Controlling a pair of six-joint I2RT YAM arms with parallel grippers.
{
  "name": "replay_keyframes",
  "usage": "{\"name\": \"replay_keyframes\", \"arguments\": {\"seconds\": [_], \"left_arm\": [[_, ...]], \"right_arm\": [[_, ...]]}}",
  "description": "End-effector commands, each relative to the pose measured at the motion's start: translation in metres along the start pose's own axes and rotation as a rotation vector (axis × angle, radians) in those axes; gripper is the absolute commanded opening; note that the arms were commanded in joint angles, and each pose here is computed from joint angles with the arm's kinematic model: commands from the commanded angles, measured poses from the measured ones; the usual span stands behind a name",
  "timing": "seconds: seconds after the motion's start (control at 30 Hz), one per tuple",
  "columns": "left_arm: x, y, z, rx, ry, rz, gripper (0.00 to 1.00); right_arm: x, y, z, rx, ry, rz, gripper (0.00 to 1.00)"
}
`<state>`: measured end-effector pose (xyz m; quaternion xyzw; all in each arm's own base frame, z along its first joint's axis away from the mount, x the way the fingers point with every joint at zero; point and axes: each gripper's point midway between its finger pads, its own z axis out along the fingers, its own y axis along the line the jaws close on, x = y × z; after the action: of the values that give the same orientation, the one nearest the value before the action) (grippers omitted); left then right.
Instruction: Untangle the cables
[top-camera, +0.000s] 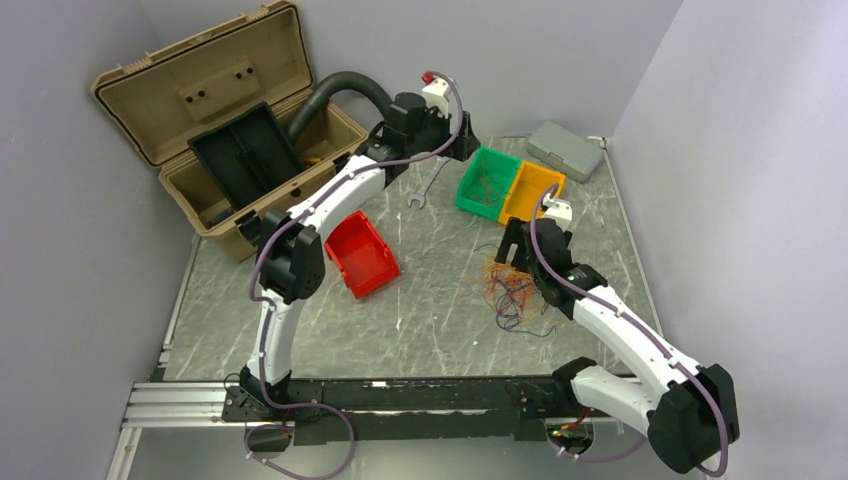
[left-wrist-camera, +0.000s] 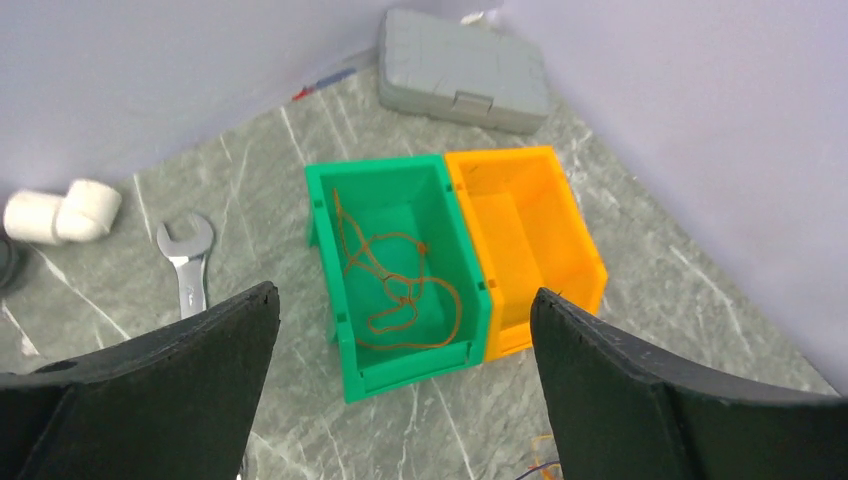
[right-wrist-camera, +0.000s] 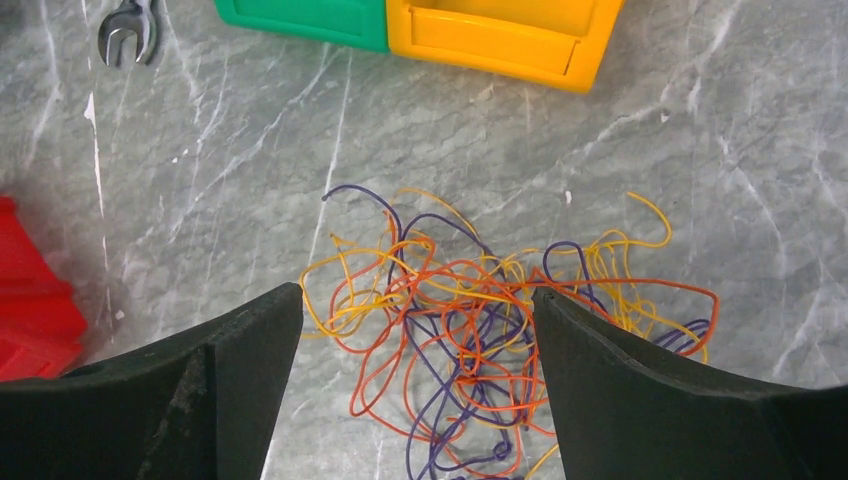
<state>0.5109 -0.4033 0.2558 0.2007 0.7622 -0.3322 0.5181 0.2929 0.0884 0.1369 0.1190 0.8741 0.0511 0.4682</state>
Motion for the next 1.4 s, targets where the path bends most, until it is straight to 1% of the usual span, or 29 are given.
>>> {"name": "replay_keyframes", "arguments": {"seconds": [0.0,0.13,0.2,0.27,0.33,0.4,0.47,0.53,0.57,0.63,0.73,0.8,0.97,1.07,1.13,1.2,1.27,1.37], "left_arm": [[-0.019,-0.021,-0.015,0.07,-0.001,-0.015,0.96],[-0.028,-0.026,-0.037,0.086,0.022,-0.044,0.96],[-0.02,-0.021,-0.059,0.058,0.059,-0.064,0.99],[-0.011,-0.015,-0.089,0.022,0.095,-0.103,0.99],[0.005,-0.015,-0.121,0.007,0.109,-0.128,0.99],[0.02,-0.015,-0.154,-0.02,0.092,-0.122,0.99],[0.035,-0.014,-0.189,-0.065,0.084,-0.113,0.99],[0.058,-0.009,-0.217,-0.118,0.116,-0.138,0.99],[0.073,-0.009,-0.229,-0.126,0.14,-0.154,0.99],[0.095,-0.015,-0.25,-0.11,0.143,-0.179,1.0],[0.129,-0.018,-0.267,-0.082,0.144,-0.206,0.99],[0.136,-0.023,-0.275,-0.047,0.116,-0.192,0.99],[0.132,-0.028,-0.288,-0.022,0.067,-0.135,0.99],[0.13,-0.029,-0.293,-0.02,0.064,-0.12,0.99],[0.13,-0.032,-0.294,-0.007,0.062,-0.125,0.99],[0.133,-0.032,-0.294,-0.005,0.063,-0.135,1.0],[0.136,-0.033,-0.293,0.002,0.07,-0.139,0.99],[0.138,-0.033,-0.292,0.002,0.072,-0.142,0.99]], "right_arm": [[-0.023,0.019,0.006,-0.093,-0.026,0.03,0.87],[-0.048,0.041,0.025,-0.151,-0.003,0.012,0.84],[-0.056,0.049,0.034,-0.149,0.024,0.006,0.83],[-0.058,0.059,0.039,-0.179,0.053,-0.006,0.81],[-0.052,0.065,0.041,-0.209,0.082,-0.007,0.81],[-0.042,0.064,0.041,-0.212,0.106,-0.012,0.81],[-0.028,0.057,0.039,-0.207,0.135,-0.02,0.81],[-0.012,0.048,0.035,-0.187,0.168,-0.032,0.82],[-0.005,0.042,0.033,-0.168,0.183,-0.035,0.82],[0.01,0.03,0.027,-0.138,0.214,-0.037,0.83],[0.031,0.018,0.021,-0.107,0.264,-0.028,0.83],[0.044,0.013,0.018,-0.102,0.296,-0.027,0.83],[0.079,0.003,0.028,-0.084,0.364,-0.03,0.83],[0.093,0.011,0.036,-0.106,0.404,-0.028,0.83],[0.1,0.025,0.039,-0.128,0.401,-0.053,0.83],[0.111,0.051,0.038,-0.174,0.412,-0.091,0.83],[0.12,0.084,0.033,-0.273,0.434,-0.091,0.83],[0.12,0.143,0.015,-0.476,0.428,-0.11,0.78]]}}
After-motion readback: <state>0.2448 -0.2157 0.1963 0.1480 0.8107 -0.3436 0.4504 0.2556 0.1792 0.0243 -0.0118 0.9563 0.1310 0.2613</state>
